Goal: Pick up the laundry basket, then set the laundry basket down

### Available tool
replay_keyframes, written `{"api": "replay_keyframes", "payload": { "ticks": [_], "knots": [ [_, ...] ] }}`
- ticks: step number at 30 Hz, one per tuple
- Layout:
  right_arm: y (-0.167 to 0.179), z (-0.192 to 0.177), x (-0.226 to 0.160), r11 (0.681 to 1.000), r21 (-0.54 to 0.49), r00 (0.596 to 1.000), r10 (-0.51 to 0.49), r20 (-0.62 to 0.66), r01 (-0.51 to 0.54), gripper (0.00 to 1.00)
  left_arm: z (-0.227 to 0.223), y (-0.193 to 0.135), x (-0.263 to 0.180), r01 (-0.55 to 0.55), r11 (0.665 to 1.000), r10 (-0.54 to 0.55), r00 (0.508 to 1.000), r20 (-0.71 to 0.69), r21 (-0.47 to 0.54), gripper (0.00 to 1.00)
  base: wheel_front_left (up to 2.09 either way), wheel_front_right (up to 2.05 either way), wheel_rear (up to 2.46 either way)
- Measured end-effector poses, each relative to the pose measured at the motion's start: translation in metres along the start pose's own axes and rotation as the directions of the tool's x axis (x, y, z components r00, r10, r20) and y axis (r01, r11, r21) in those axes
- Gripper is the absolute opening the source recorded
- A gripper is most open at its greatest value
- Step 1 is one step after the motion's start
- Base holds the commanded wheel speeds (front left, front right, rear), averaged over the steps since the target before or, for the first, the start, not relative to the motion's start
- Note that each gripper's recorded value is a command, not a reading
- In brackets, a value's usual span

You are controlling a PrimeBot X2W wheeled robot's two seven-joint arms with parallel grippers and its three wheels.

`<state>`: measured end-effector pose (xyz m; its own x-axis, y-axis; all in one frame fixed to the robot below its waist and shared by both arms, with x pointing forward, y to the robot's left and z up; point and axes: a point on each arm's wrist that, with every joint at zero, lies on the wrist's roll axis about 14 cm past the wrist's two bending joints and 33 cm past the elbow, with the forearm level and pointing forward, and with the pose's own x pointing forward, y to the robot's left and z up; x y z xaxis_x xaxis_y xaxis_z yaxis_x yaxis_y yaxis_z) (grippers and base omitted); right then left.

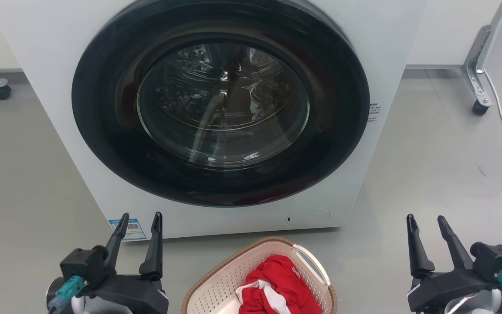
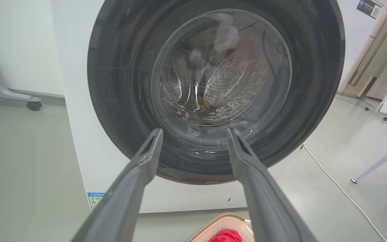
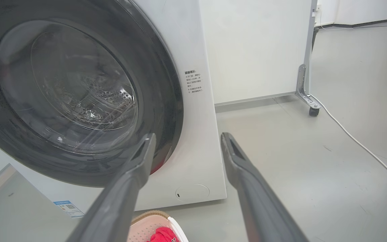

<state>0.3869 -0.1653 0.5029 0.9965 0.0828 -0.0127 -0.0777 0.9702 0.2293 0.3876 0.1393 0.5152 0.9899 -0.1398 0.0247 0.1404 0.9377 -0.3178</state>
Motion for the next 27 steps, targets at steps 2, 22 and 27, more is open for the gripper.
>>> {"api": "replay_keyframes", "payload": {
  "ticks": [2,22,27],
  "knots": [
    [0.001,0.0,0.0,1.0,-0.023,1.0,0.004,0.005,-0.003,1.0,-0.001,-0.001,0.0,0.003,1.0,-0.003,1.0,0.004,0.02,1.0,0.0,0.0,0.0],
    [0.012,0.012,-0.002,0.971,-0.239,0.995,0.048,0.087,-0.026,1.0,0.003,-0.006,-0.002,-0.001,0.98,-0.011,0.998,0.06,0.198,1.0,0.0,0.0,0.0],
    [0.008,0.015,-0.002,0.972,-0.233,0.995,0.037,0.097,-0.014,1.0,0.005,-0.004,-0.001,-0.008,0.981,-0.005,0.998,0.066,0.195,1.0,0.0,0.0,0.0]
  ]
}}
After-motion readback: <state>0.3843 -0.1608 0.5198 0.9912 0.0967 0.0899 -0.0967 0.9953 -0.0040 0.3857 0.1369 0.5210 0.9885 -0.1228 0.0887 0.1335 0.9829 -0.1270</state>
